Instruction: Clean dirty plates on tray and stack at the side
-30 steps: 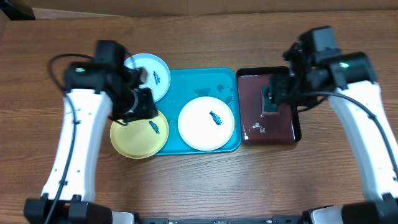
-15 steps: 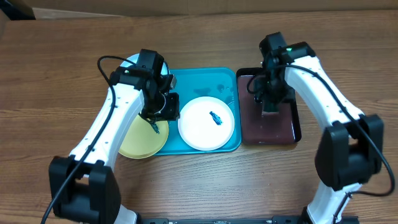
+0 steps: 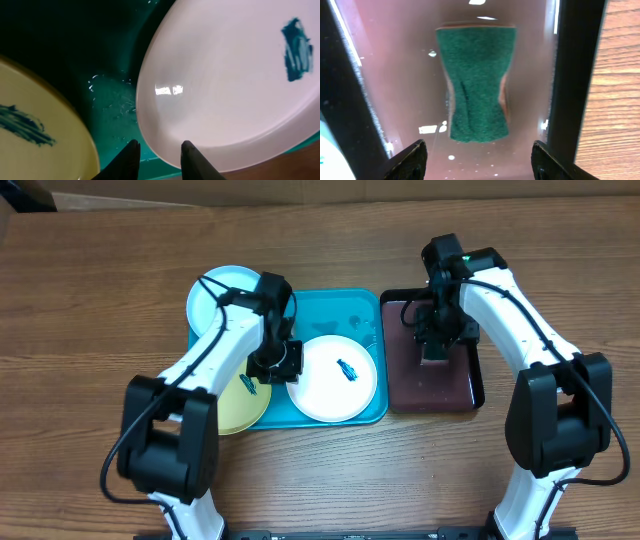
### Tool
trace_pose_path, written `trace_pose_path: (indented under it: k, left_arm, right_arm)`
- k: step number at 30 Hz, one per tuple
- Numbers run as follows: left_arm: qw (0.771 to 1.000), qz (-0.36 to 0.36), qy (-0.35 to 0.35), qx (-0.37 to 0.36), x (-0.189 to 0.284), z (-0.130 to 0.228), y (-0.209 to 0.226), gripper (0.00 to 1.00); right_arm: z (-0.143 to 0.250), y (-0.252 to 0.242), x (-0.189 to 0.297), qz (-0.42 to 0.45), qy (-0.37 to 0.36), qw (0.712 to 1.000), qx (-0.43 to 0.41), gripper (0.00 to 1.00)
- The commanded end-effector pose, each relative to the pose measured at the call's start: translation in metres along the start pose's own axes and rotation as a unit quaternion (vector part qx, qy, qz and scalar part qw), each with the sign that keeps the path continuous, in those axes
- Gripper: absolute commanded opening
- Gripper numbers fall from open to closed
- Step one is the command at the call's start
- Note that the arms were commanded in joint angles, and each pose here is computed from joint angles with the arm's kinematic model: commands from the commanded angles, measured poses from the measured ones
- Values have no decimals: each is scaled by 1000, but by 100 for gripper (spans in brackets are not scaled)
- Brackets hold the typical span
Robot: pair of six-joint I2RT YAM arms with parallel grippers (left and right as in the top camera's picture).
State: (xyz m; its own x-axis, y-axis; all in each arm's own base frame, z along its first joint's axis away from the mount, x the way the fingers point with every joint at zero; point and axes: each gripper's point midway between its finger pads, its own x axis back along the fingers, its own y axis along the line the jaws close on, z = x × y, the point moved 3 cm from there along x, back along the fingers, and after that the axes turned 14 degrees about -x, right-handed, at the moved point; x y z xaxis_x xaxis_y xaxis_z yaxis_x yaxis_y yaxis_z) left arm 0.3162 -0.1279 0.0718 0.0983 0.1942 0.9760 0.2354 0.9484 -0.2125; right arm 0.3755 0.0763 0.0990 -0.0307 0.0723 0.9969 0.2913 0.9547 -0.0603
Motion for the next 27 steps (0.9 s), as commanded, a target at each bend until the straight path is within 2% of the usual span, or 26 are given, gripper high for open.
trace_pose_path:
  k: [1, 4, 13, 20, 27]
  left_arm:
    - [1000, -19, 15, 15, -15, -1, 6, 30]
    - [1000, -19, 17, 18, -22, -3, 8, 27]
    - [999, -28, 7, 20, -27, -10, 11, 4]
    - [996, -85, -23, 27, -16, -24, 32, 4]
    - [995, -82, -47, 40, 5, -39, 37, 4]
  right_arm:
    - [-7, -5, 2, 3, -9, 1000, -9, 68]
    - [-7, -5, 2, 3, -9, 1000, -10, 69]
    - [-7, -5, 2, 3, -9, 1000, -10, 68]
    - [-7, -5, 2, 3, -9, 1000, -10, 71]
    - [-12, -3, 2, -3, -20, 1000, -11, 73]
